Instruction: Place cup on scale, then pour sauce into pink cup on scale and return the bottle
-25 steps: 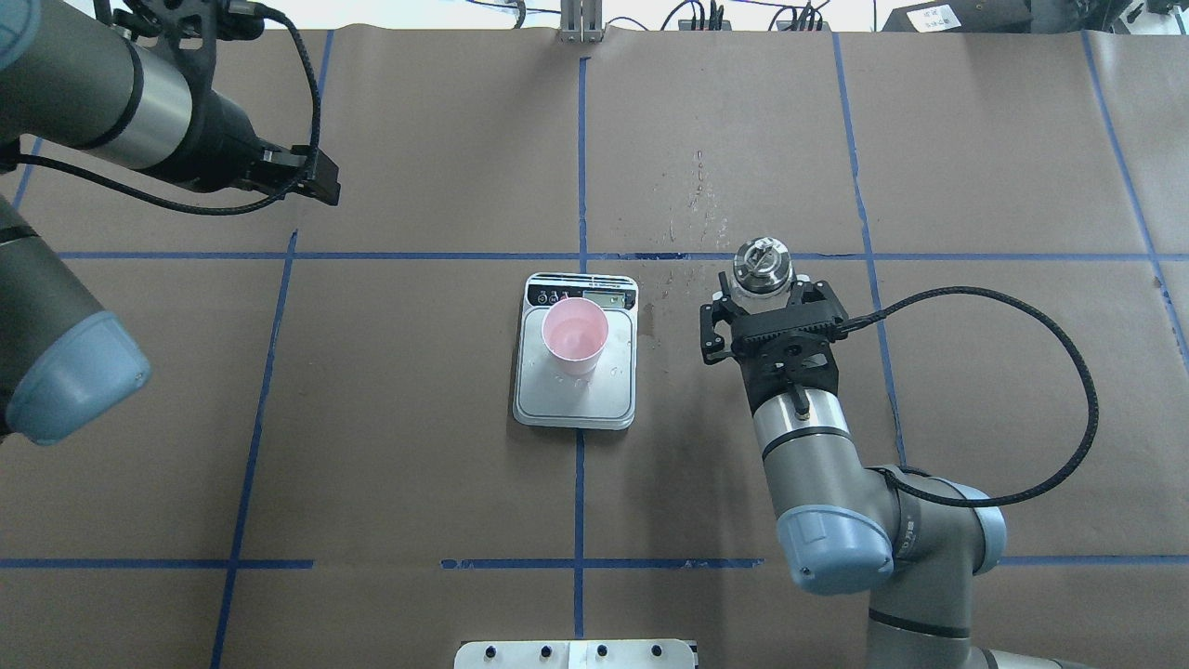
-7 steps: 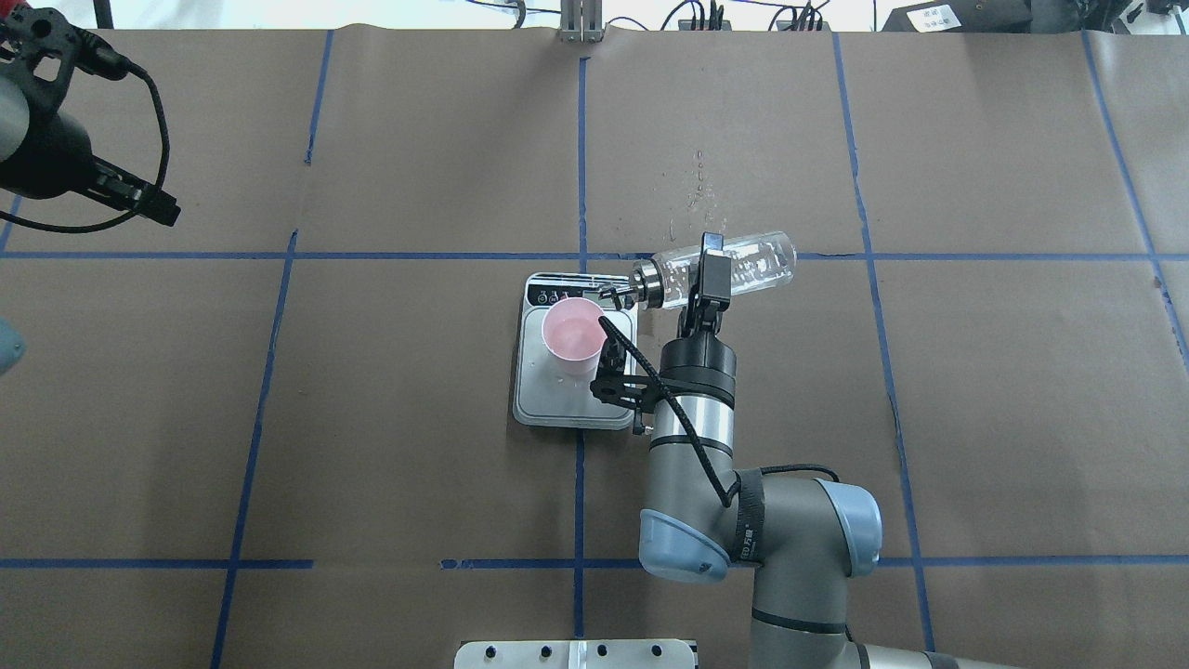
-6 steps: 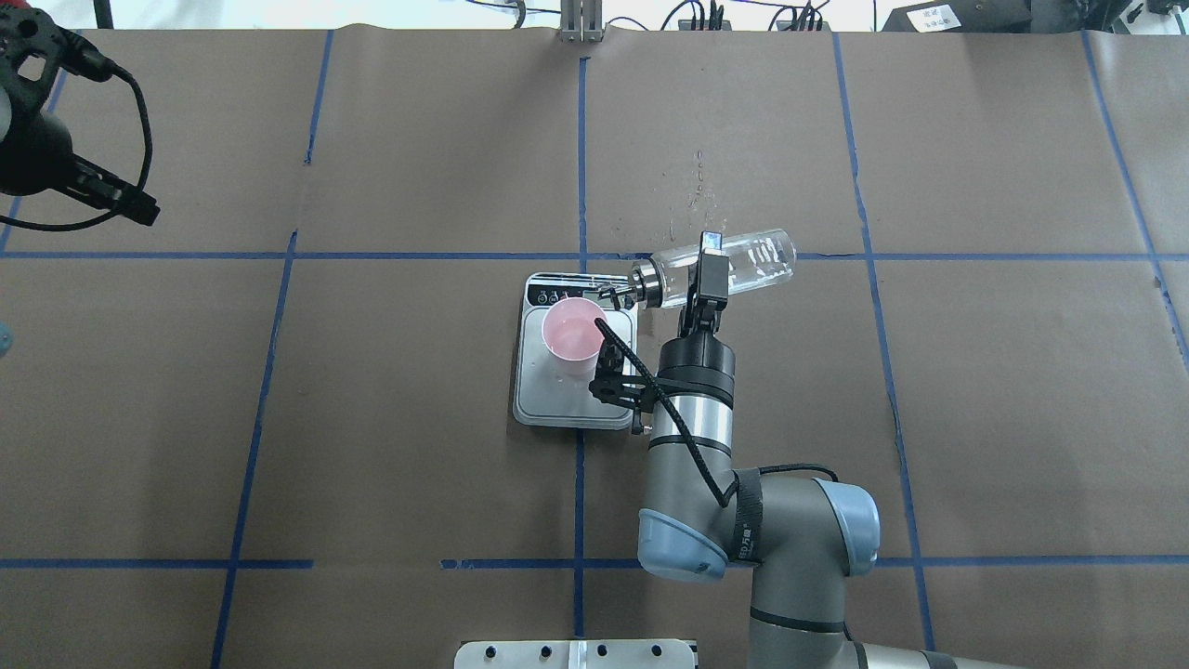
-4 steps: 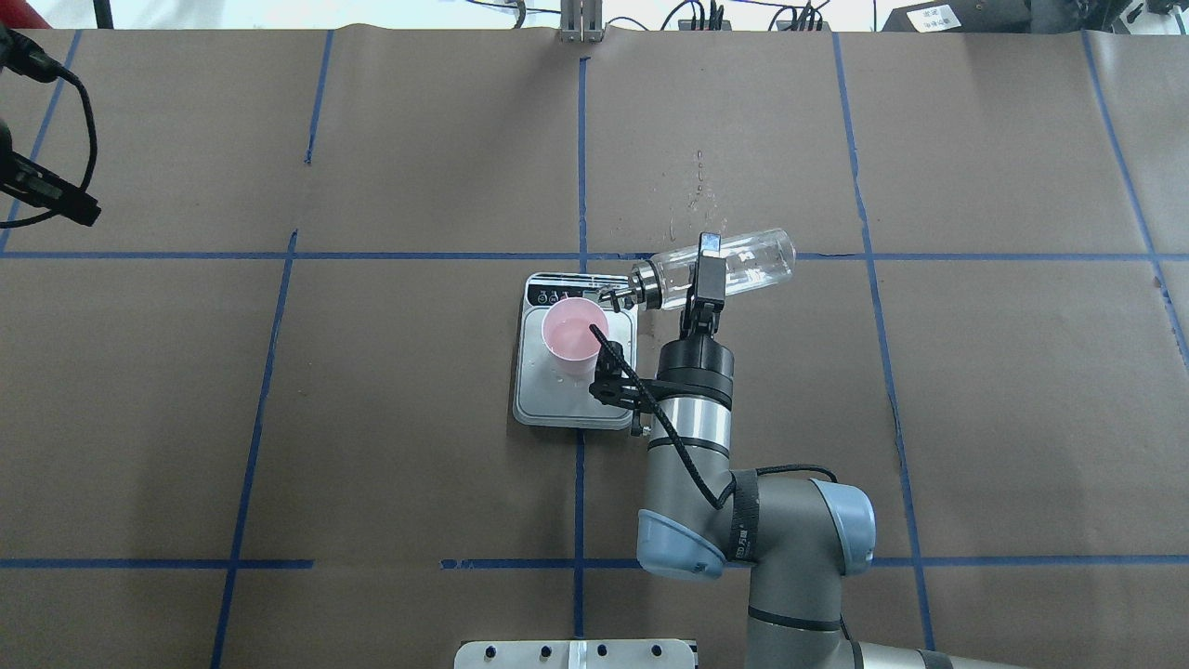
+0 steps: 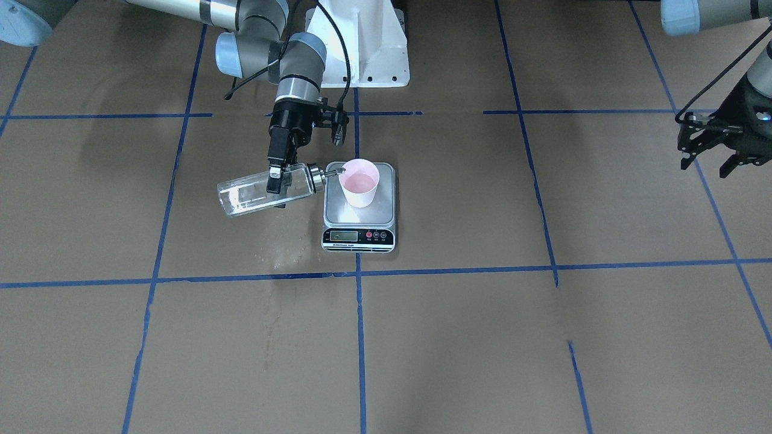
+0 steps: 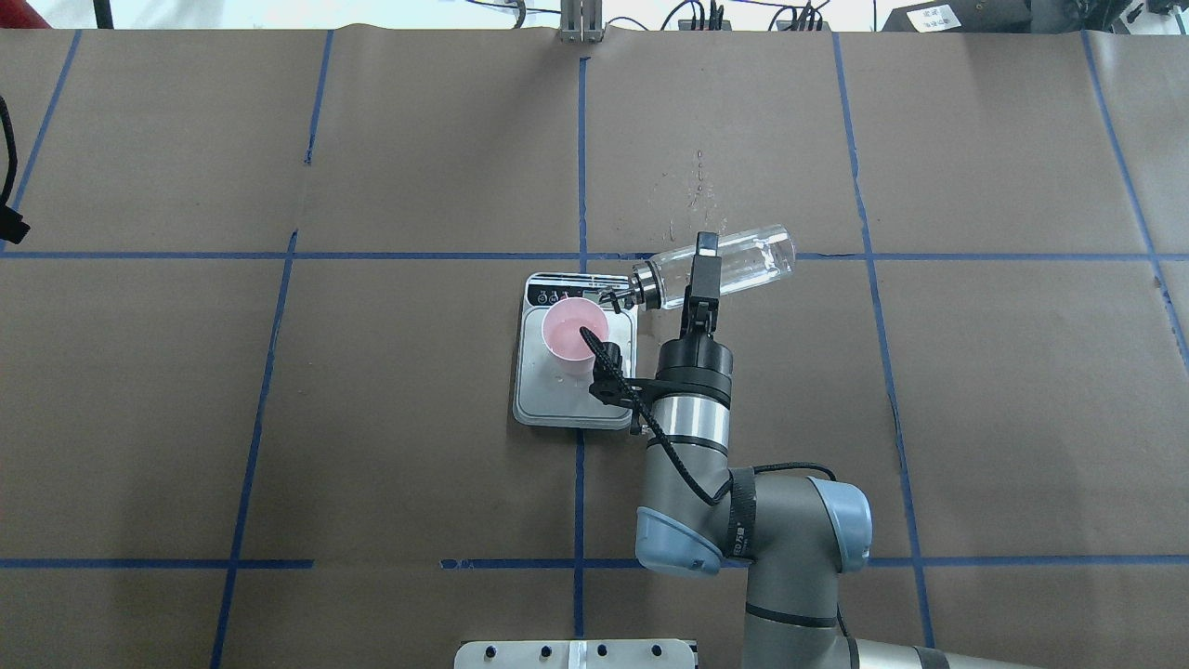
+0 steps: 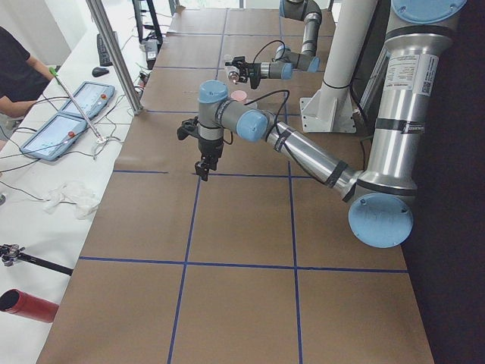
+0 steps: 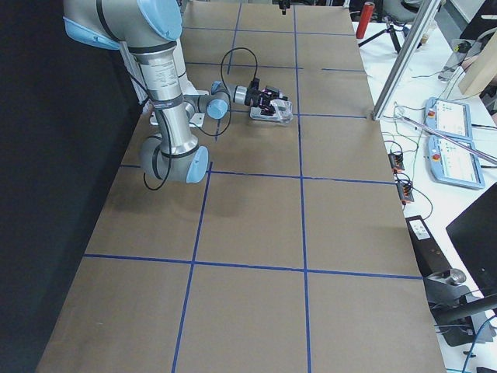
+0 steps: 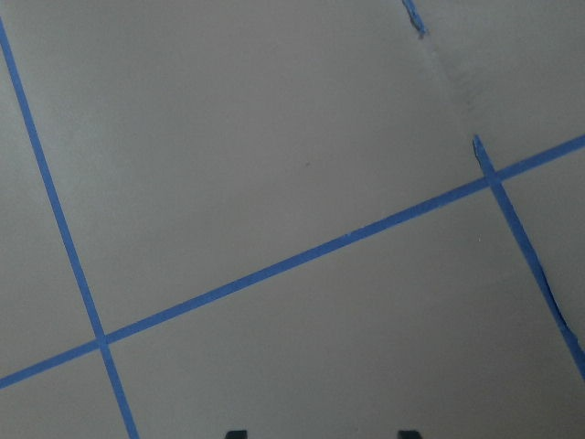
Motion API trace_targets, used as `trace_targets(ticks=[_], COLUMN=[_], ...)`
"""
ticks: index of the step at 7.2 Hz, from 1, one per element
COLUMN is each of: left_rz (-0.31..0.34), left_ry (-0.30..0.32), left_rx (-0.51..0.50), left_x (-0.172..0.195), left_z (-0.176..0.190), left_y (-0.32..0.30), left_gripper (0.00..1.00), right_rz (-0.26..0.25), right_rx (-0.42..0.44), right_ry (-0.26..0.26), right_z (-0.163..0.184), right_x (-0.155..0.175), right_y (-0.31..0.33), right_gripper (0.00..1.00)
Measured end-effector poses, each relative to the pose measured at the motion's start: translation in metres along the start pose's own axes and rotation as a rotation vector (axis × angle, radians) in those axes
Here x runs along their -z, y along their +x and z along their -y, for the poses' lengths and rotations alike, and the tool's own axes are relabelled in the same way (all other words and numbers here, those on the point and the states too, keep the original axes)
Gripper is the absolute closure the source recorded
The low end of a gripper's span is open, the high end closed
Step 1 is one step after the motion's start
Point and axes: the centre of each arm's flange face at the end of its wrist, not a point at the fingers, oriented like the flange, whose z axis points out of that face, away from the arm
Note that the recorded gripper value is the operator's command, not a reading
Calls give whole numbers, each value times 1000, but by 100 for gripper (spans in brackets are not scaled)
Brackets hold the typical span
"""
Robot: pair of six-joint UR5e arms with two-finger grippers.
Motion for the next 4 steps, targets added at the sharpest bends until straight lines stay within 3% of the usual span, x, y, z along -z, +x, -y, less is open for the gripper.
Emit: trace_targets(ticks=[4], left_rz=[0], left_ry=[-8], left_rx=[-1], left_x=[-2], left_z=[-9], left_y=[-3], left_gripper=[37], right_rz=[-53], right_rx=[120], right_ry=[-3], right_z=[5], right_x=[0], right_y=[-1], right_gripper=[100])
